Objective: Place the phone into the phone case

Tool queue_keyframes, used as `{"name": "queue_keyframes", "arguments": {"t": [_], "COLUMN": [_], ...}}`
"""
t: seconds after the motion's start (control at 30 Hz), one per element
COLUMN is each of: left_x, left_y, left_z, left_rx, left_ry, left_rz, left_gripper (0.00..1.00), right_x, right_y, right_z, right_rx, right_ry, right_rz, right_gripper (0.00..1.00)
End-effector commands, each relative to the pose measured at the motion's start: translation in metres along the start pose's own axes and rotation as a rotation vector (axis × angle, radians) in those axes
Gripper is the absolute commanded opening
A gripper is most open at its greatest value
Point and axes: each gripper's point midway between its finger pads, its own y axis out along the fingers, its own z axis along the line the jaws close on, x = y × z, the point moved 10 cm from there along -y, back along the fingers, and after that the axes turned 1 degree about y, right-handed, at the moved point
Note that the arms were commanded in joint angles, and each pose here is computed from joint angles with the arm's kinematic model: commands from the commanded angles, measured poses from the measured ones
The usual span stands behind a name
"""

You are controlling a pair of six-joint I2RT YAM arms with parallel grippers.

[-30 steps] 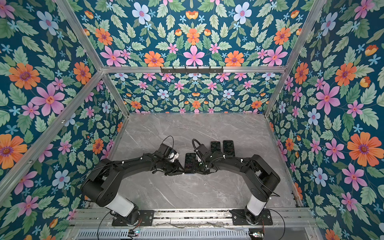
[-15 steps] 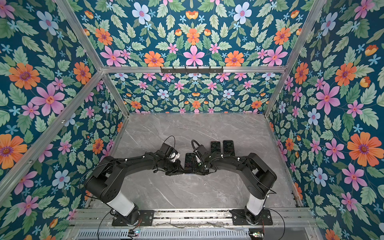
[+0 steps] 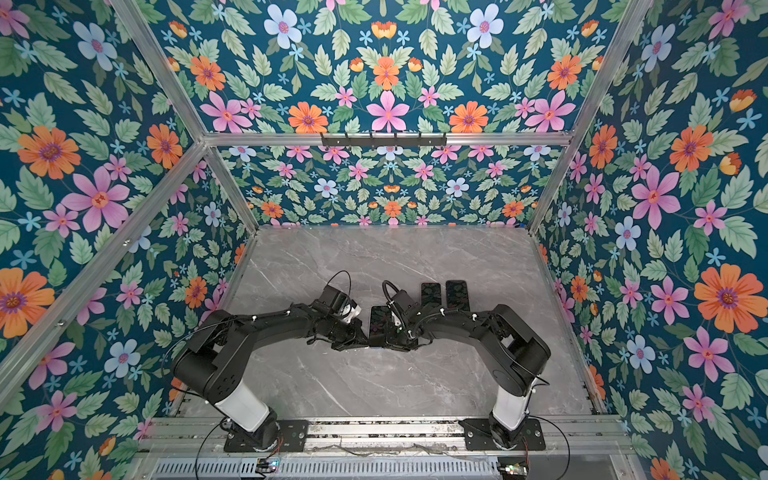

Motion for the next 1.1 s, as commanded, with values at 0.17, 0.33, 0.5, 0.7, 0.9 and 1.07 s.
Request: {"name": "queue_keyframes", "arguments": {"t": [0.17, 0.33, 0.5, 0.7, 0.9, 1.07], "left_x": [-0.003, -0.001, -0.001, 0.000, 0.000, 0.002], "left_y": [0.007, 0.009, 0.010, 0.013, 0.014, 0.004], "left_z": [0.014, 0.014, 0.015, 0.017, 0.018, 0.012], "left_rx": [0.099, 0.095, 0.093, 0.096, 0.109, 0.156], "left_ry": [-0.021, -0.022, -0.025, -0.031, -0.032, -0.006], "left_rz": [0.005, 0.002, 0.001, 0.006, 0.009, 0.000], "left_gripper": [0.07, 0.07, 0.07, 0.07, 0.06, 0.09], "right_x": [0.002, 0.003, 0.003, 0.004, 0.004, 0.005], "right_y": [0.003, 0.004, 0.004, 0.005, 0.004, 0.000], "right_z": [0.010, 0.012, 0.013, 0.015, 0.018, 0.018], "right_rx": [0.058, 0.059, 0.064, 0.073, 0.079, 0.065], "right_ry": [-0.033, -0.039, -0.045, -0.053, -0.063, -0.073], "right_rz": [-0.006, -0.005, -0.010, -0.011, -0.016, -0.035], "right_gripper": [0.30, 0.30, 0.30, 0.30, 0.30, 0.30]}}
